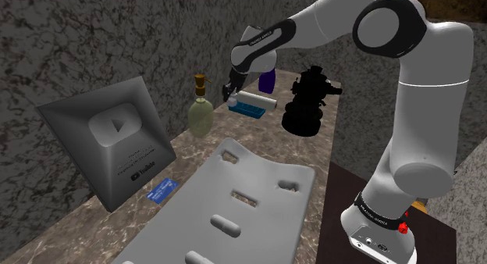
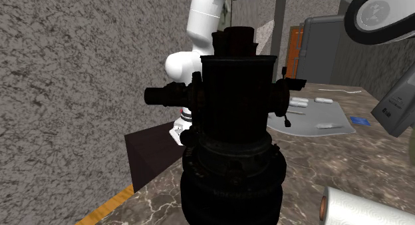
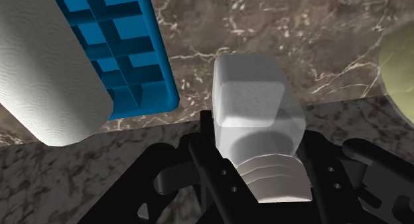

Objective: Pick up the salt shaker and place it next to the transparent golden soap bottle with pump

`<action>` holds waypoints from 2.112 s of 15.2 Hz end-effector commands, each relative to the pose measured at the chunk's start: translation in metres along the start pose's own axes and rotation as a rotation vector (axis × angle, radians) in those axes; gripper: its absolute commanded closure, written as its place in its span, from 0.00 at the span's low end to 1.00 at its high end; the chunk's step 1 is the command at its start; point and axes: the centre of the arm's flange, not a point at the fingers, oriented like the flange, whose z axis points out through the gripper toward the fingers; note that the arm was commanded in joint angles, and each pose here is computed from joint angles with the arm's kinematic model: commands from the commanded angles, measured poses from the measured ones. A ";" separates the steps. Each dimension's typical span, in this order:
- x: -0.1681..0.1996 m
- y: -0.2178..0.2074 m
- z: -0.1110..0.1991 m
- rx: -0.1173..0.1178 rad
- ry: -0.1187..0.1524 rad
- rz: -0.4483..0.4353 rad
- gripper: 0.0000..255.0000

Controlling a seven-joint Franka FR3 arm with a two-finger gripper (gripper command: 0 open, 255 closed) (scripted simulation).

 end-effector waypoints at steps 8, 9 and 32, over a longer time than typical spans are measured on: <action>-0.016 0.001 0.044 0.000 0.001 0.000 1.00; -0.019 0.001 0.052 0.000 0.001 0.000 1.00; -0.019 0.001 0.002 0.000 0.001 0.000 0.00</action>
